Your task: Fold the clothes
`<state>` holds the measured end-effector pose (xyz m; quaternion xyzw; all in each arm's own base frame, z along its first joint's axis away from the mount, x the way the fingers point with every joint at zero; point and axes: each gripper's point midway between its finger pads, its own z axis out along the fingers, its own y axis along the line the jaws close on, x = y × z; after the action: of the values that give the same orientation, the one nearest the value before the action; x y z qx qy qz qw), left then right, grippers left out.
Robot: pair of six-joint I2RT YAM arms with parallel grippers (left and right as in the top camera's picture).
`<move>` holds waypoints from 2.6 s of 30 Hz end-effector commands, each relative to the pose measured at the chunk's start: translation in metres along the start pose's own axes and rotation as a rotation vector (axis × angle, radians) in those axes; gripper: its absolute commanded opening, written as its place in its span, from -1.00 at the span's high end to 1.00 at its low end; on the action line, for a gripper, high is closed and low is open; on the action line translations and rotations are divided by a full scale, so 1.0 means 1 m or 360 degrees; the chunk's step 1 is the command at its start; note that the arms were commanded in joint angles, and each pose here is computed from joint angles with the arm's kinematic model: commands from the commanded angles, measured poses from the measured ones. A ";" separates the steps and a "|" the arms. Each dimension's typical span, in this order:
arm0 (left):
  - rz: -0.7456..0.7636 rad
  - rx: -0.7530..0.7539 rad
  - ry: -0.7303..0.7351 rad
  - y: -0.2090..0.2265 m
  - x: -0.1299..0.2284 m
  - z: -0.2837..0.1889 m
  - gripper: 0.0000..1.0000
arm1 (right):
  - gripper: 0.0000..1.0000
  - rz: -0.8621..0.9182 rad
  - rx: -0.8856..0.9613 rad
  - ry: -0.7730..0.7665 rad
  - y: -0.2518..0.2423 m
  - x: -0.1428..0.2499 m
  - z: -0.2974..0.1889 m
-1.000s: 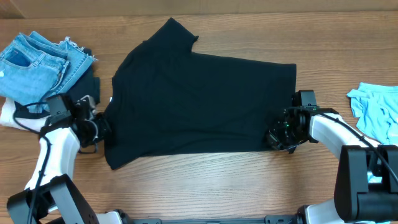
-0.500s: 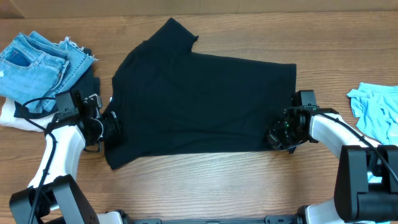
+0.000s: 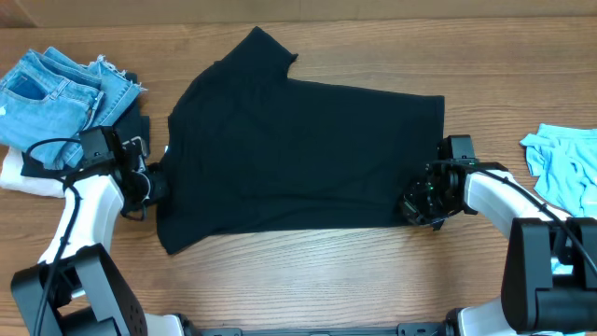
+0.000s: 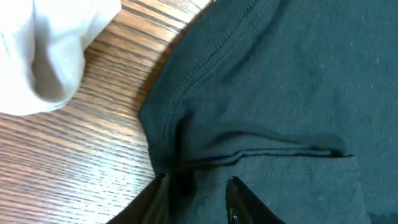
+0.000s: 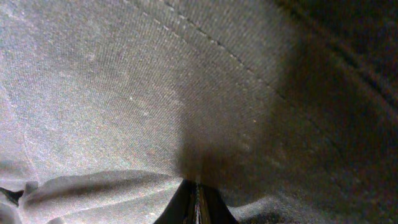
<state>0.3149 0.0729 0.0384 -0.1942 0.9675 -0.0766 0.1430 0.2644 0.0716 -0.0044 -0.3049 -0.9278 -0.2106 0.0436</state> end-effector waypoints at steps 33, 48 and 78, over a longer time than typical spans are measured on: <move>0.0724 0.0428 -0.0451 -0.156 -0.106 -0.024 -0.13 | 0.91 0.0050 0.0267 -0.0055 -0.041 -0.006 0.015; 0.0234 0.0511 0.0351 -0.039 0.022 -0.001 -0.78 | 0.90 0.0045 0.0258 -0.0067 -0.040 -0.008 0.016; 0.0066 0.0347 0.0144 -0.005 -0.009 0.010 -0.57 | 0.91 0.0066 -0.0109 -0.0190 -0.019 -0.056 -0.016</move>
<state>0.3234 0.0843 0.0212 -0.1680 0.9687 -0.1418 0.1150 0.2884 0.0484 -0.0037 -0.3397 -0.9093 -0.2404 0.0030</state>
